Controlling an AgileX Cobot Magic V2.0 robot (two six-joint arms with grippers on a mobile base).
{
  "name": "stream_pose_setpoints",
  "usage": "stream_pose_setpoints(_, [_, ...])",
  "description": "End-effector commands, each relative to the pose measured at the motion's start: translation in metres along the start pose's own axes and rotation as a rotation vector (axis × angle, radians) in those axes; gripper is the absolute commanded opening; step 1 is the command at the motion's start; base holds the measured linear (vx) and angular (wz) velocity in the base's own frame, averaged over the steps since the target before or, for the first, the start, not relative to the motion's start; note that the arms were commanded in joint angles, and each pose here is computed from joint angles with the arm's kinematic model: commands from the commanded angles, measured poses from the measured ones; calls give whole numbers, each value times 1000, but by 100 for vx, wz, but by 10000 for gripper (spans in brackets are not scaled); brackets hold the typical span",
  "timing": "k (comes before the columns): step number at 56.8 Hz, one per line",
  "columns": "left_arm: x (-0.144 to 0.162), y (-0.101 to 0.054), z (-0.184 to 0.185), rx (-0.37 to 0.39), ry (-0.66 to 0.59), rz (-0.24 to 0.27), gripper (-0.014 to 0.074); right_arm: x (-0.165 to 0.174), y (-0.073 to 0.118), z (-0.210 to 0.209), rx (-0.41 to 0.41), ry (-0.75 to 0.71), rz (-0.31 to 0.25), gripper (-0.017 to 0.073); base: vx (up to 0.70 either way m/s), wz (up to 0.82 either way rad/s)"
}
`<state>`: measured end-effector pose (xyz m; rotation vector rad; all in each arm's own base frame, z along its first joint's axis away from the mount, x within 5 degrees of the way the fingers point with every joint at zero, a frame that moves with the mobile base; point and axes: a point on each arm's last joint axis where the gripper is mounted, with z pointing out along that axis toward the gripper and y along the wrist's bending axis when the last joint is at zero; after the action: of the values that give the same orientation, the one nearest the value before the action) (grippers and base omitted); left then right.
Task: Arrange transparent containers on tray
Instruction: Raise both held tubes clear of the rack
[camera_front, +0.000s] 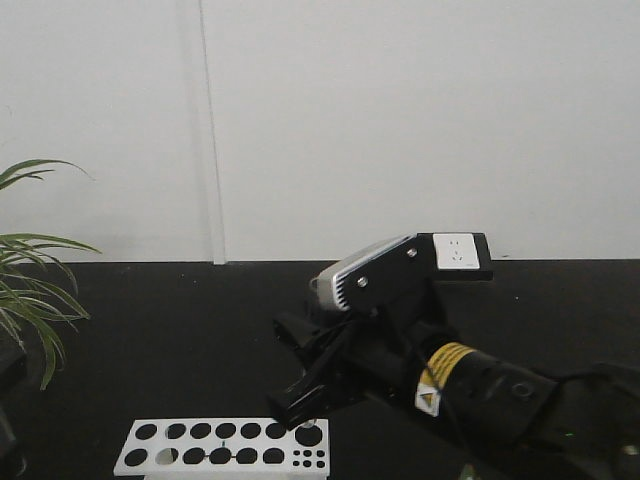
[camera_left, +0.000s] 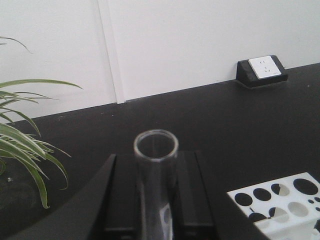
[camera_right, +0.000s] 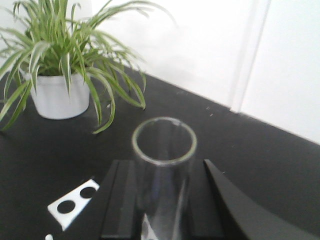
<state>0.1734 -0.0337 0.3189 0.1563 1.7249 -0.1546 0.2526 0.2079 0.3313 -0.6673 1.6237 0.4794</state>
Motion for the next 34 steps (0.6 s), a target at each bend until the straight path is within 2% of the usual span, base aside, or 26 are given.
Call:
stream_pose_setpoints(1, [-17, -3, -3, 30, -109, -10, 62, -44, -9, -35, 35, -156, -4, -13, 0, 0])
stream_pose_setpoints(10, [-19, -4, -4, 33, -123, -10, 62, -54, -23, -84, 106, -199, 16, -11, 0, 0])
stream_pose_setpoints(20, [-22, -5, -5, 46, -165, -10, 62, -23, -21, -134, 143, -168, 78, -11, 0, 0])
stream_pose_setpoints(34, [-23, -5, -5, 48, -169, -10, 62, -15, -17, -164, 154, -168, 68, -11, 0, 0])
